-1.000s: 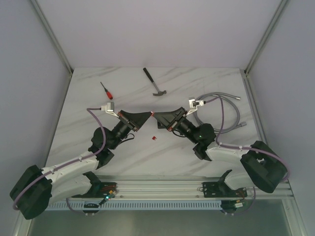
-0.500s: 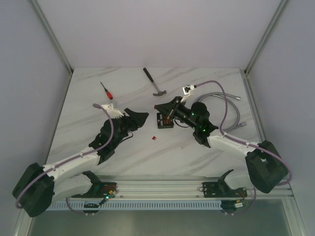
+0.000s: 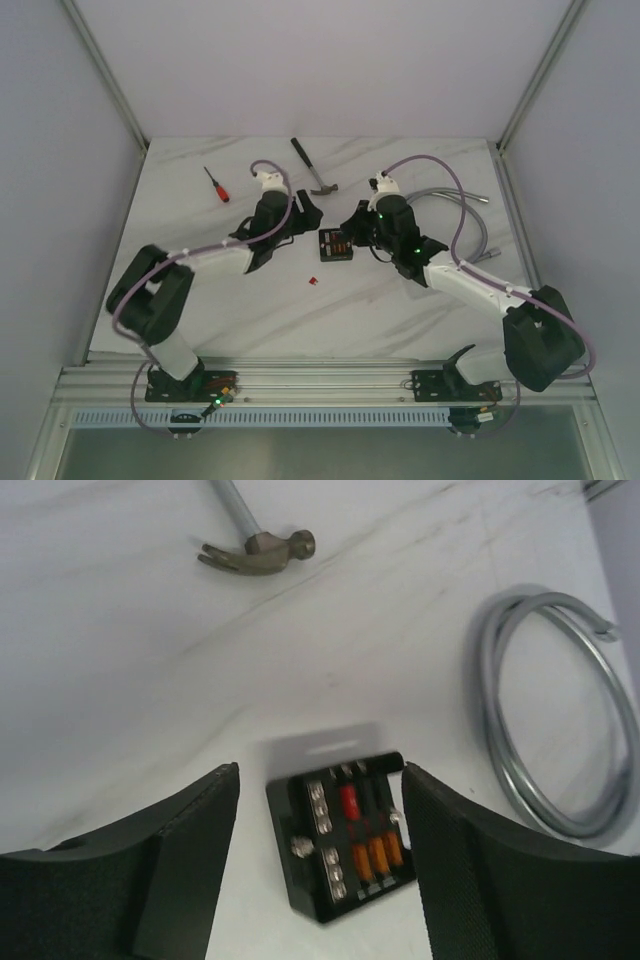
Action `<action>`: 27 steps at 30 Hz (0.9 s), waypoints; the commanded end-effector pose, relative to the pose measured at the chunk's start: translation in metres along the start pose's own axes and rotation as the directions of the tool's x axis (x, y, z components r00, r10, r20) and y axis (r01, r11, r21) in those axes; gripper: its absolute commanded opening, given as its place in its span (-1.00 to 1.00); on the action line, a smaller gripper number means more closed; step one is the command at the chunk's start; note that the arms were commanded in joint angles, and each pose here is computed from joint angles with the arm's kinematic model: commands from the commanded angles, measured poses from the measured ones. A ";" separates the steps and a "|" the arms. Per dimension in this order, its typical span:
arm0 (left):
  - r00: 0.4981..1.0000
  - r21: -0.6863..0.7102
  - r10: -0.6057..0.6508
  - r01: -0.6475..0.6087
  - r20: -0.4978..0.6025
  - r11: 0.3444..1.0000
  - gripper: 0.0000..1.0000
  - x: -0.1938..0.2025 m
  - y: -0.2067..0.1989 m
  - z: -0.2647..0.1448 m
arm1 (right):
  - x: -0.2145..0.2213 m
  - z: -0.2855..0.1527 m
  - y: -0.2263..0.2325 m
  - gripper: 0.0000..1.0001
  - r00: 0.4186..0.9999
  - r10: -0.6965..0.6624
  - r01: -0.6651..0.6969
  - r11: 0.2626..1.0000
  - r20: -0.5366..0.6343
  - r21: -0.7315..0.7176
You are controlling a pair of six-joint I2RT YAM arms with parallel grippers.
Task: Snap on the fuse box
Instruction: Pick up the fuse from the center of the board, then move the fuse box base at the center of the board.
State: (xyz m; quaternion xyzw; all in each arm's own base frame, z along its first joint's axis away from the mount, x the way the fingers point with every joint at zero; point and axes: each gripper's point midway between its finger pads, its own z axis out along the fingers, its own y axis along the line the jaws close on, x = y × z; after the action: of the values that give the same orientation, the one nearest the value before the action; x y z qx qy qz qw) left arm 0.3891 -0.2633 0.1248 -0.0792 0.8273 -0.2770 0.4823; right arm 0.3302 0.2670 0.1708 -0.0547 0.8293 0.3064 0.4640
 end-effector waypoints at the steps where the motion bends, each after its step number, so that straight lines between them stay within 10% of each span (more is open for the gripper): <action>1: 0.990 0.004 0.115 -0.115 -0.079 0.993 0.44 0.006 0.007 0.040 | 0.002 -0.002 -0.030 -1.00 0.998 -0.058 0.061 0.989 -0.025 0.136; 12: 0.946 0.134 0.146 -0.111 -0.289 0.985 -0.11 0.057 0.001 0.102 | 0.010 -0.014 -0.053 -1.00 0.994 -0.093 0.102 0.971 -0.050 0.218; 27: 0.874 0.222 0.139 -0.037 -0.466 0.974 -0.44 0.121 -0.009 0.048 | 0.026 -0.016 -0.049 -1.00 0.967 -0.143 0.184 0.965 -0.212 0.187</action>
State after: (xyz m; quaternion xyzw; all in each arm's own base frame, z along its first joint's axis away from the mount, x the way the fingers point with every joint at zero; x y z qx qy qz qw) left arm 0.3963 -0.3318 0.0222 0.0627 0.8860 -0.3341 0.3153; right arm 0.3215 0.2187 0.1254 -0.0794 0.8857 0.1756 0.4224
